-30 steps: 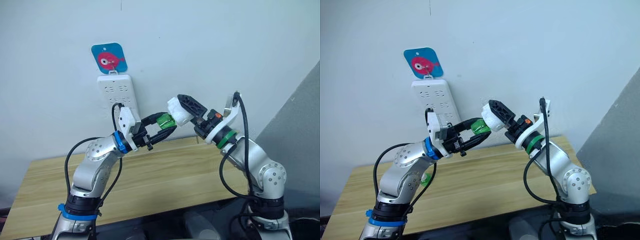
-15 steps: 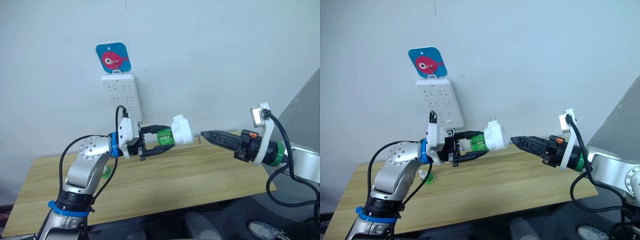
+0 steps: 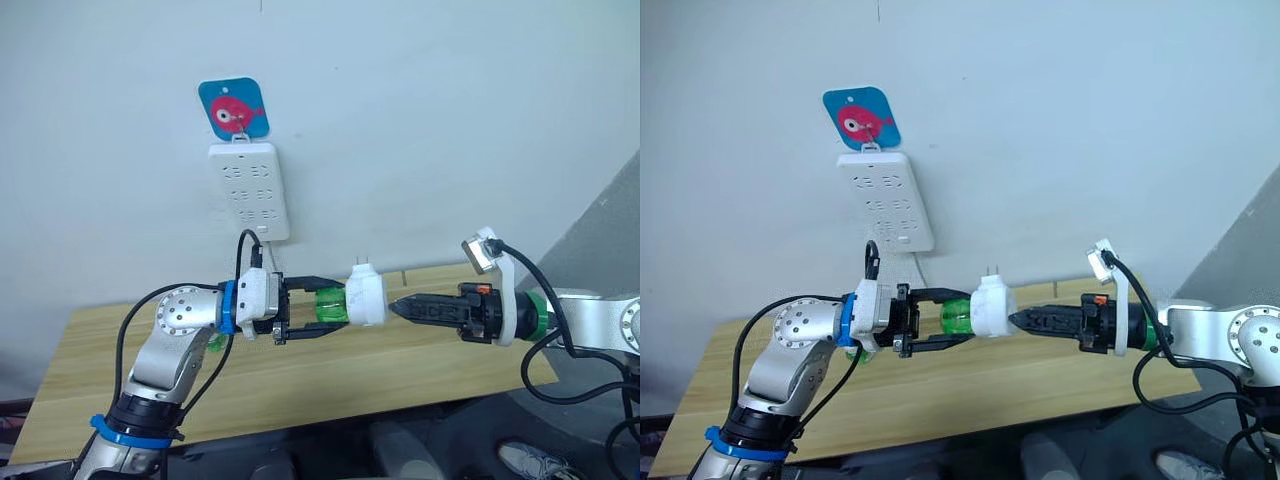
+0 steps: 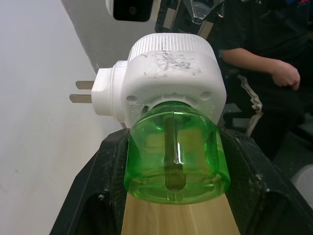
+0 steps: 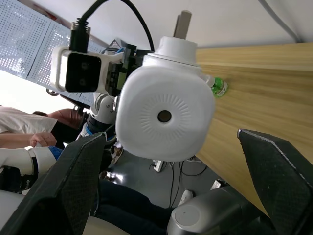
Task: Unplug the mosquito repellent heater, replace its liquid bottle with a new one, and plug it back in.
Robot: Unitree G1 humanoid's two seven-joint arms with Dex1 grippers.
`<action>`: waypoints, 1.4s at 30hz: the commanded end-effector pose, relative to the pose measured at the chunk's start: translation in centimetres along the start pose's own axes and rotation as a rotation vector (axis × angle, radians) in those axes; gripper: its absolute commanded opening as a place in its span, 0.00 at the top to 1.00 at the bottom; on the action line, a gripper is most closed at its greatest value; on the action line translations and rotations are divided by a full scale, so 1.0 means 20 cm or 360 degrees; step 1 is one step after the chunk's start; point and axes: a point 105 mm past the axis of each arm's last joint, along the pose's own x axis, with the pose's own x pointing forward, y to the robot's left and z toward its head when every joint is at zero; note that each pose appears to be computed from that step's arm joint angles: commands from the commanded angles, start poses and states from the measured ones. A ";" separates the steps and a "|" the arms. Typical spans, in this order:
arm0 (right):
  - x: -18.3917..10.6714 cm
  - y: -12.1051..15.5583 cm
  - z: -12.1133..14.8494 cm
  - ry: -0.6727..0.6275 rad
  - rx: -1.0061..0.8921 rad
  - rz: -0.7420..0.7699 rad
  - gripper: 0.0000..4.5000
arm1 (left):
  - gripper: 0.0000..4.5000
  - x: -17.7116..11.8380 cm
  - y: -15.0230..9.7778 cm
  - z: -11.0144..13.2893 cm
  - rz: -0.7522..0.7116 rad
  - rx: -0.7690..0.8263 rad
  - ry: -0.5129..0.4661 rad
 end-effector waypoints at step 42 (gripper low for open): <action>0.18 0.10 0.01 0.0133 0.0046 0.0314 0.32 | 0.50 -0.05 -0.01 0.00 -0.0081 -0.0724 0.0273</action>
